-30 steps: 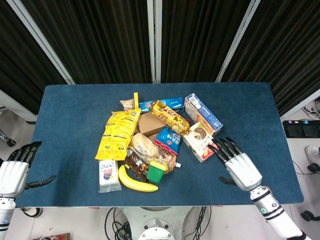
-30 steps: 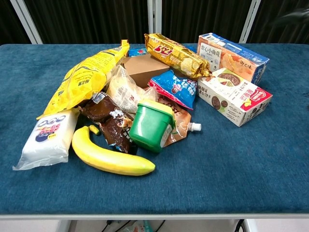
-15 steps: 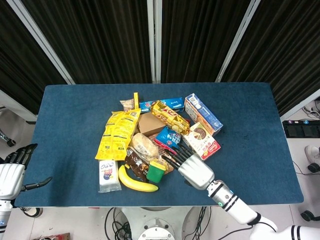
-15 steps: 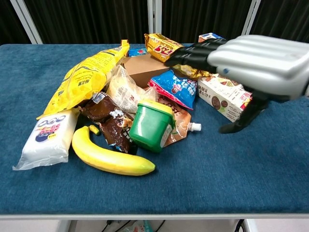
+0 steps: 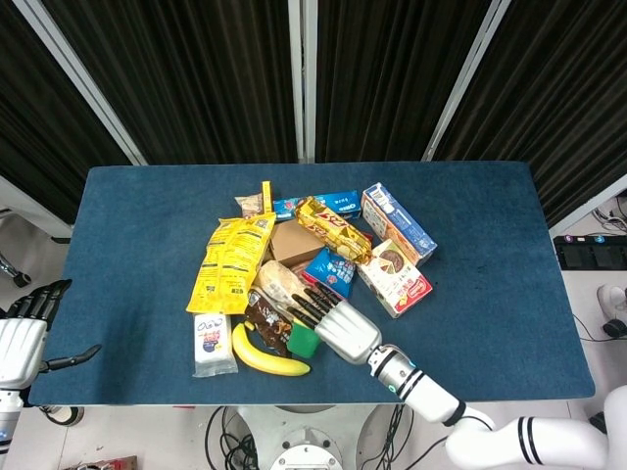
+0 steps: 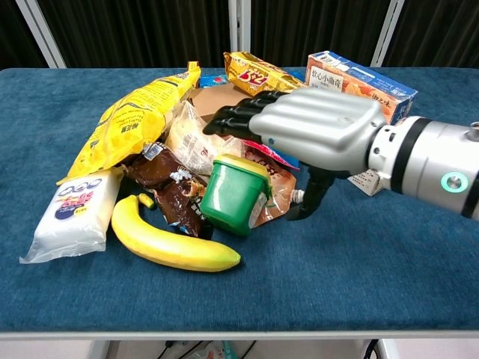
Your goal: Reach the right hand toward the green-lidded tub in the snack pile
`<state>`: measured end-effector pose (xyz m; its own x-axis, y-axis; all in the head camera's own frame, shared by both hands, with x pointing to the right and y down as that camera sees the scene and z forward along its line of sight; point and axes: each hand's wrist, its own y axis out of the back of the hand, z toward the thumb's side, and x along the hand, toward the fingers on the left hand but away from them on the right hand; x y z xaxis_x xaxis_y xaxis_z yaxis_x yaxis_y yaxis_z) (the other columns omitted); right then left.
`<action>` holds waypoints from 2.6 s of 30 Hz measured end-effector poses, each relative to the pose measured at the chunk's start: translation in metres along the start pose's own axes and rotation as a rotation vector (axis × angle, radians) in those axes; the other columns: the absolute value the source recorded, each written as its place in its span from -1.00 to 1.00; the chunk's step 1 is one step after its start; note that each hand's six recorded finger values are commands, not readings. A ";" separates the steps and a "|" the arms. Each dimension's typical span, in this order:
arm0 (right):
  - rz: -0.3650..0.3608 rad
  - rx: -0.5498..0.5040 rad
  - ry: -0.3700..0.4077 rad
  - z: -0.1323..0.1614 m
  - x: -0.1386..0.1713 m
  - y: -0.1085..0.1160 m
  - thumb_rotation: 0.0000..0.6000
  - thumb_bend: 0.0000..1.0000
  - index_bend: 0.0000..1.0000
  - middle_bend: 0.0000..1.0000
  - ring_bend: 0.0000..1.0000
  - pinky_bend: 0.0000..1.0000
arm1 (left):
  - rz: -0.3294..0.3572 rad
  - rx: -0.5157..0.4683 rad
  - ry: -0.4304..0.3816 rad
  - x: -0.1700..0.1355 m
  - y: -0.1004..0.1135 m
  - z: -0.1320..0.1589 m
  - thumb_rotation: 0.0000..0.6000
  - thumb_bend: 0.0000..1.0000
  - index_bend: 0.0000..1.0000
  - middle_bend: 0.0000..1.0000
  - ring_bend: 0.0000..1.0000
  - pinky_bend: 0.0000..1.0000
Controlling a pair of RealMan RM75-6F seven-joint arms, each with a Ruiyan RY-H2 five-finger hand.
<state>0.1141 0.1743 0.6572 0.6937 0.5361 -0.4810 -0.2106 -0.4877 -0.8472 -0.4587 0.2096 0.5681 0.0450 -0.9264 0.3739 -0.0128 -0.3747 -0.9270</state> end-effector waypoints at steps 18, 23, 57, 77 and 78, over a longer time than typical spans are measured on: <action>0.062 0.014 0.021 0.009 -0.023 -0.020 1.00 -0.85 -1.00 -1.00 -1.00 -0.98 | -0.008 -0.015 0.036 -0.007 -0.005 -0.013 -0.05 -1.00 -0.85 -0.80 -0.76 -0.52; 0.057 0.021 0.026 0.010 -0.024 -0.021 1.00 -0.78 -0.99 -0.92 -0.99 -0.82 | -0.013 -0.015 0.039 -0.007 -0.006 -0.015 -0.05 -1.00 -0.85 -0.80 -0.76 -0.52; -0.073 0.043 0.020 0.000 -0.022 -0.008 1.00 -0.52 0.53 0.13 -0.10 -0.31 | -0.031 -0.015 0.048 -0.006 -0.009 -0.021 0.09 -1.00 -0.83 -0.80 -0.76 -0.52; -0.512 -0.213 -0.143 -0.067 0.005 0.120 1.00 -0.43 0.52 0.14 -0.10 -0.38 | -0.023 -0.006 0.037 -0.008 -0.004 -0.013 0.10 -1.00 -0.83 -0.80 -0.76 -0.52; -0.520 -0.217 -0.149 -0.069 0.006 0.121 1.00 -0.42 0.51 0.14 -0.10 -0.38 | -0.023 -0.003 0.037 -0.008 -0.003 -0.013 0.09 -1.00 -0.83 -0.80 -0.76 -0.52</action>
<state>0.1407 0.0708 0.5668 0.5602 0.8266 -0.0542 0.2882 -0.2559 -0.9228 -0.4721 0.2177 0.5683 0.0084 -0.9183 0.3959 -0.0147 -0.3959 -0.9182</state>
